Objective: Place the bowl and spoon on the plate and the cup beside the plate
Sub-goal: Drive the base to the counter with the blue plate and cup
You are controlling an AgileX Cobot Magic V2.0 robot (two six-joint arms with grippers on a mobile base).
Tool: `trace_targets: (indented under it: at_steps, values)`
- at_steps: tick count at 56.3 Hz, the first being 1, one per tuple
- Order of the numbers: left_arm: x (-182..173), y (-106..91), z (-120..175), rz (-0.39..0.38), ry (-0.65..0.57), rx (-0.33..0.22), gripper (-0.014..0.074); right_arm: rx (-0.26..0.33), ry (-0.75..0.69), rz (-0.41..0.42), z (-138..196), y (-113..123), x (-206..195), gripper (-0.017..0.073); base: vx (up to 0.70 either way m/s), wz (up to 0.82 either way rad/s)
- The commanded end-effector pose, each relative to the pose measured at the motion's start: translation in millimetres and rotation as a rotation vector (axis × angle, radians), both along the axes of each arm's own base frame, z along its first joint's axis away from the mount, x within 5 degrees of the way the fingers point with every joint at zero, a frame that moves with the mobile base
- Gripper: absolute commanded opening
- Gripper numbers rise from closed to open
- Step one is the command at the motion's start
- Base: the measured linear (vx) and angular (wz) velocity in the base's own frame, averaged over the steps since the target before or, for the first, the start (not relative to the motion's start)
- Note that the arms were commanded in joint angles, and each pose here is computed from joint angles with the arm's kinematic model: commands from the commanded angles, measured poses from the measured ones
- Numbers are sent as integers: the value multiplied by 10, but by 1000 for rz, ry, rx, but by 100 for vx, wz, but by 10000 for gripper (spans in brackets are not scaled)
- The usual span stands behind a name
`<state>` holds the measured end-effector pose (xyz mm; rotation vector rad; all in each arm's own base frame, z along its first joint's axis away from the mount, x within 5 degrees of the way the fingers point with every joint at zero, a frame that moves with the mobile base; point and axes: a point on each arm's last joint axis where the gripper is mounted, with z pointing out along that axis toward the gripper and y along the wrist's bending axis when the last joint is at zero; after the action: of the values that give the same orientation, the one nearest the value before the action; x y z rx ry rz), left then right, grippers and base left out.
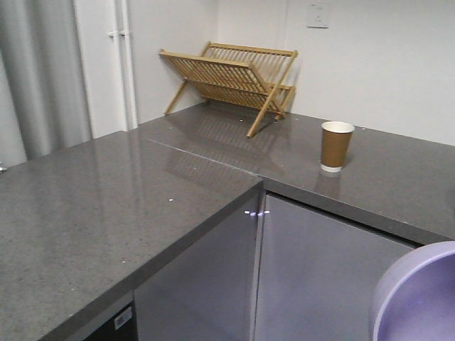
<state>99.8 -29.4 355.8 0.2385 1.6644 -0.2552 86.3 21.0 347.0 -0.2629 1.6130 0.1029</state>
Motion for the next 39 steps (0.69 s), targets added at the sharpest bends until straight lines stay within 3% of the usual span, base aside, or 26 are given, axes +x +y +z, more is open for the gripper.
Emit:
trace_targets:
  at_steps: [1,39]
  values:
    - [-6,19,136,23,-73,-44,-3,30,-67,-47,130,-40,1,-8,3,-47]
    - [-6,19,136,23,-73,-44,-3,30,-67,-48,130,-41,2,-8,18,-48]
